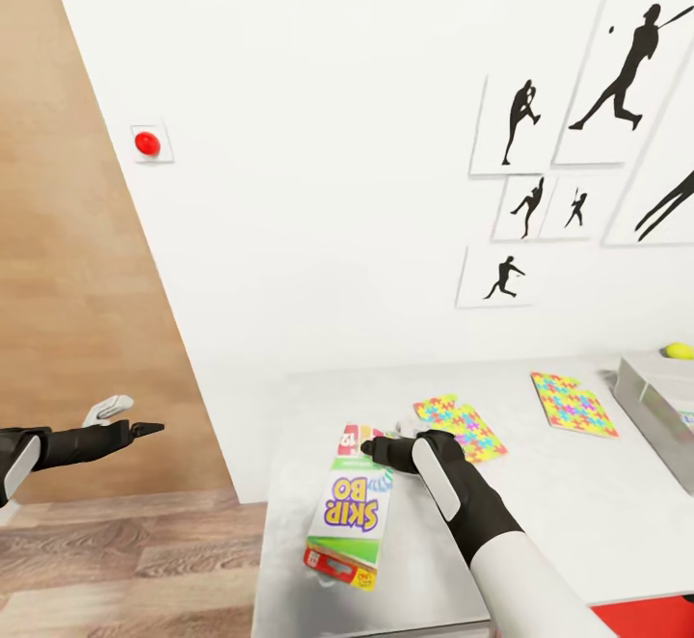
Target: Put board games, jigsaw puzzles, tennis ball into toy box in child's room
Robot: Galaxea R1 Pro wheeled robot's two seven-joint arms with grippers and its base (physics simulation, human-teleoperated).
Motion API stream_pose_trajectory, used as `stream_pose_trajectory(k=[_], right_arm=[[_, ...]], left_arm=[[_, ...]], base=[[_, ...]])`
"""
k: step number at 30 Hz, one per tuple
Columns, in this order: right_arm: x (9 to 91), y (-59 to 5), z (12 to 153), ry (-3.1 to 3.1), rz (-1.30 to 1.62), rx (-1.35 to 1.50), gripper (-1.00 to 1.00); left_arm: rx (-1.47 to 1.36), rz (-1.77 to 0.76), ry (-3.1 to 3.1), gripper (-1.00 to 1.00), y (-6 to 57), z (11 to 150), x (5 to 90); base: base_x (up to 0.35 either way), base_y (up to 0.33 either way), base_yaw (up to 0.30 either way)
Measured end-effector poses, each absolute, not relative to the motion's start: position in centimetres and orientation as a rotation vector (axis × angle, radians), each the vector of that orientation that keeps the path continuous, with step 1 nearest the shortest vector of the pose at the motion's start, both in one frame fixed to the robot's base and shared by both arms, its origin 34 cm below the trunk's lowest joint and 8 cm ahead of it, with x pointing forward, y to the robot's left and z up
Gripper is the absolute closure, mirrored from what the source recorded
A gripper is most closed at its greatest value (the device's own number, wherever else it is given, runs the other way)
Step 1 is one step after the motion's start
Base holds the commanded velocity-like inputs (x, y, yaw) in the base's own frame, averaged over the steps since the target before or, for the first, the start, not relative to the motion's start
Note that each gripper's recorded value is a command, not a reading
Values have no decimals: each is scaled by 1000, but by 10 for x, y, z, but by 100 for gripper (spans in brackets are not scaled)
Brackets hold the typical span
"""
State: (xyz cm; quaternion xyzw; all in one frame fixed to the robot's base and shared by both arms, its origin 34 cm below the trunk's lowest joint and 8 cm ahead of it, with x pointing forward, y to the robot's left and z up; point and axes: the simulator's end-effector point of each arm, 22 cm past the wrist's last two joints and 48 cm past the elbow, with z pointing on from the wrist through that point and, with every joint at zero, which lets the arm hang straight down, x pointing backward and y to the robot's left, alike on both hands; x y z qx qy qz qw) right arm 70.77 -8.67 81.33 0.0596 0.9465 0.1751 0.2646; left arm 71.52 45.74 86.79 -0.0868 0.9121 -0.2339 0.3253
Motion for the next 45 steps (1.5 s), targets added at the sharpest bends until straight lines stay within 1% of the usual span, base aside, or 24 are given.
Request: stream_pose_trajectory(k=[9, 17, 31, 45], right_arm=[[708, -86, 813, 2556, 478, 163, -100], [708, -84, 814, 2556, 486, 167, -100], [707, -84, 813, 2558, 475, 156, -100], [707, -83, 813, 2559, 482, 158, -100]], left_arm=[[-230, -612, 2392, -100, 459, 868, 715], [-229, -610, 2392, -100, 459, 868, 715], [-229, -613, 2390, -100, 459, 869, 715], [-208, -668, 2374, -100, 450, 873, 715]], base=[[-32, 149, 0], [-19, 38, 0], [-16, 150, 0], [-22, 87, 0]])
